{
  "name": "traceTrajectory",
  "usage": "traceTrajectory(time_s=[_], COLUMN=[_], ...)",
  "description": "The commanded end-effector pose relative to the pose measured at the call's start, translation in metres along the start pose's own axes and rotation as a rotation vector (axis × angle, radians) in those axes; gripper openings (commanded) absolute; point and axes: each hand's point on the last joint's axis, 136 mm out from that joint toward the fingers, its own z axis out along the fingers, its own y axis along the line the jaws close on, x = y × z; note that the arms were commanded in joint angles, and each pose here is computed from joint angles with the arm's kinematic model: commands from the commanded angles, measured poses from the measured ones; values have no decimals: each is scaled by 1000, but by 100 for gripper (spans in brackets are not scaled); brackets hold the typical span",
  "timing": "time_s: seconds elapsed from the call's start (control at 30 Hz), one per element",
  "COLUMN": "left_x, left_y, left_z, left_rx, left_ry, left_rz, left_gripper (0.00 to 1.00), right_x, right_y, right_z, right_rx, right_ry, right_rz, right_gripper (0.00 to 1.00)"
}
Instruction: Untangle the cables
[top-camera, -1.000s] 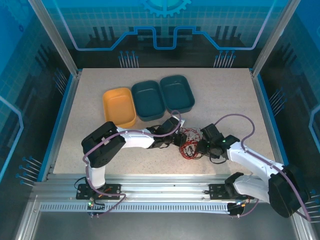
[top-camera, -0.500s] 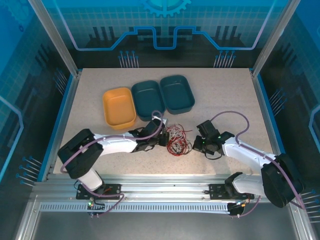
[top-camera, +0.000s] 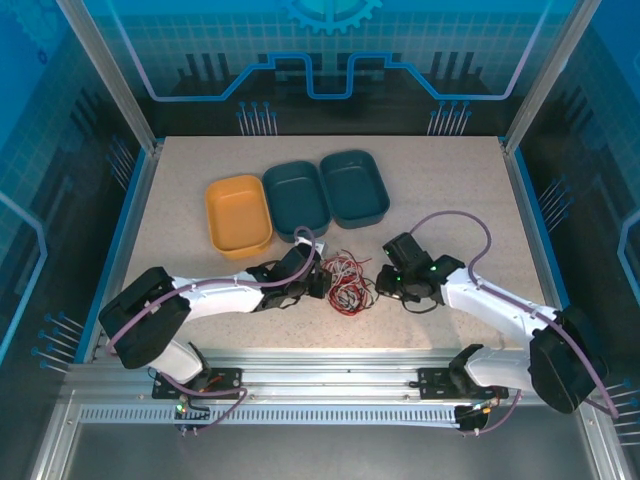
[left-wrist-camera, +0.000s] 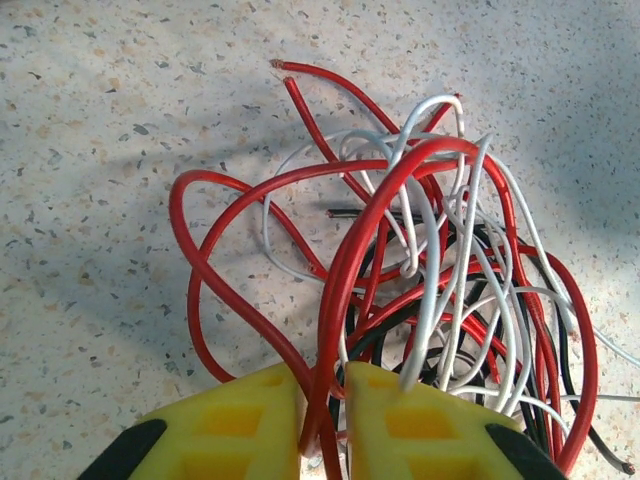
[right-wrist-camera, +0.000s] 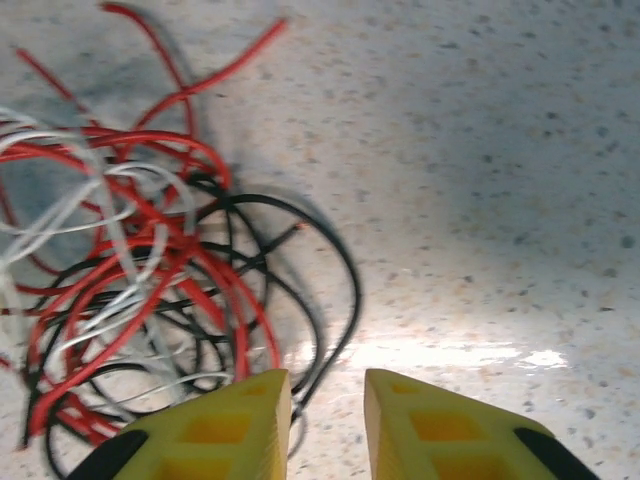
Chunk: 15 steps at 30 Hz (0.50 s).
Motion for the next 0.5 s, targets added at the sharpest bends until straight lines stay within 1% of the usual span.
traceTrajectory(time_s=[0.0,0.13,0.33,0.47], left_x=[2,4,8,9], left_y=[1,-1,2,3], left_z=[1,0,1,2], left_rx=[5,17,13,12], left_ry=[8,14,17,17], left_rz=[-14,-24,-40,-42], left_gripper=[19,20,20,20], right_x=[1,6,11,14], right_y=[11,31,74,77], right_z=[-10,-11,-9,5], right_rx=[16,-14,-110,-121], right_ry=[-5,-3,-10,2], right_rz=[17,50,44,85], right_gripper=[28,34,33,32])
